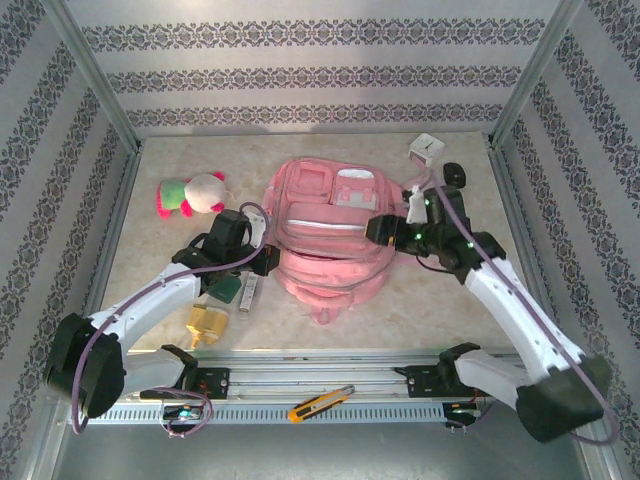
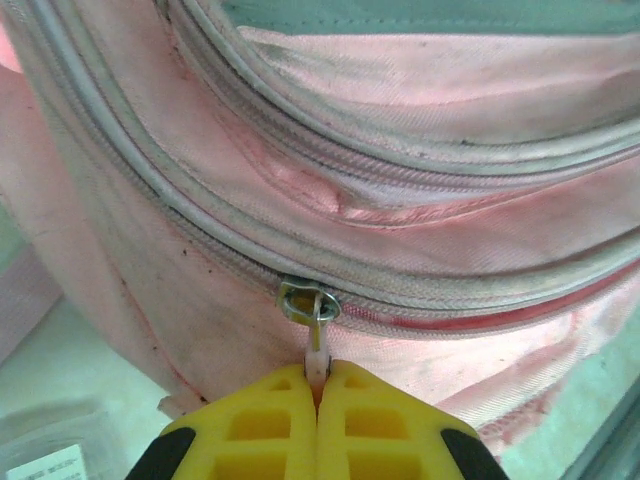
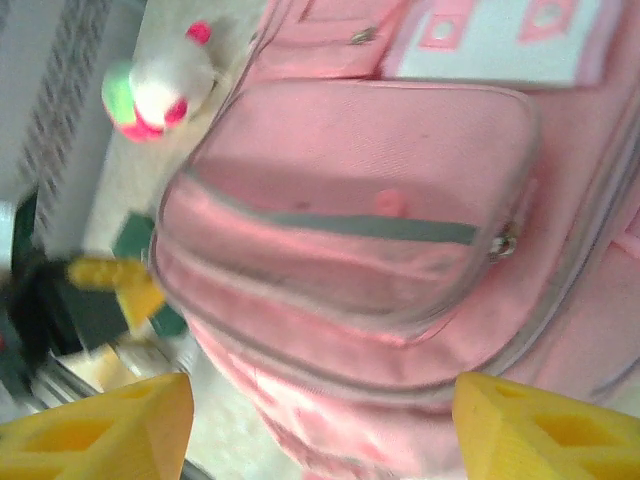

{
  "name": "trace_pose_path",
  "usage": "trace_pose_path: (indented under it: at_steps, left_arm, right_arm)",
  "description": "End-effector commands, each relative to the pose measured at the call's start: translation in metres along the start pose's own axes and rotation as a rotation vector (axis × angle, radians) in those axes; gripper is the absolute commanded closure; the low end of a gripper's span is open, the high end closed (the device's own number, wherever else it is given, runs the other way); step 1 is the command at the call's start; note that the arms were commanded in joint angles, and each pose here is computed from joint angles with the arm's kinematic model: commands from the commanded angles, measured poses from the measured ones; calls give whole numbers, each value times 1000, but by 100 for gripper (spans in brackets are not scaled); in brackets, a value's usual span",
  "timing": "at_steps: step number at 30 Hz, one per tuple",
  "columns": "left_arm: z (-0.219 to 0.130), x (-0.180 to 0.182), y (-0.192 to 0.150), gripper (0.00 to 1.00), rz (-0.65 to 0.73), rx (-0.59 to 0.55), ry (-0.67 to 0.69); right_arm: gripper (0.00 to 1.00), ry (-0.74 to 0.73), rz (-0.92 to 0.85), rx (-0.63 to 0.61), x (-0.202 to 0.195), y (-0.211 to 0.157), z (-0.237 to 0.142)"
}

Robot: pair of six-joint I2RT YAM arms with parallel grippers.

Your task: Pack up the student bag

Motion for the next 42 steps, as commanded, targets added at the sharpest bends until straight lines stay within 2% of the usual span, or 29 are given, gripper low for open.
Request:
trace_pose_path:
  at_steps: [1, 5, 11, 14, 17, 19, 20, 24, 27, 30, 34, 37, 42]
  left_arm:
    - [-8, -8, 16, 100, 67, -108, -102]
    - [-10, -13, 19, 100, 79, -124, -153]
    - [-15, -21, 26, 100, 101, -153, -241]
    - [-18, -25, 27, 100, 115, -160, -274]
    - [-22, -29, 26, 100, 147, -158, -313]
    - [-24, -30, 24, 100, 171, -148, -324]
    - [-24, -29, 23, 100, 180, -141, -308]
    - [-23, -18, 19, 100, 186, -99, -158]
    - [-20, 1, 18, 100, 145, -79, -25]
    - [-16, 20, 21, 100, 146, -60, 15]
    - [-7, 44, 33, 100, 223, -23, 62]
    - [7, 61, 46, 100, 247, 11, 98]
    - [31, 87, 62, 100, 241, 15, 198]
  right_arm:
    - [32, -175, -350, -11, -1, -18, -10]
    - [33, -80, -602, -20, 30, -24, 5]
    - [33, 132, -1010, 71, 82, -41, 64]
    - [33, 153, -1101, 81, 93, -42, 94]
    - [35, 108, -1143, 65, 91, -38, 116]
    - [40, 70, -1180, 71, 86, -39, 124]
    - [48, 63, -1201, 83, 84, -40, 126]
    - [84, 81, -1285, 131, 74, -46, 118]
    - [100, 206, -1365, 173, 67, -54, 98]
    - [100, 367, -1395, 197, 59, -61, 76]
    - [100, 620, -1333, 199, 57, -63, 46]
    - [100, 662, -1342, 212, 56, -68, 35]
    - [100, 623, -1349, 215, 49, -66, 34]
Point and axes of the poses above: each hand's point on the last joint's axis, 136 mm out from that joint toward the fingers, its own z axis out along the fingers, its own x axis along the line the jaws close on, y = z × x, the point moved 10 cm from there along -z, back along the fingers, and after that the axes turned 7 degrees about z, right-handed, at the moved point
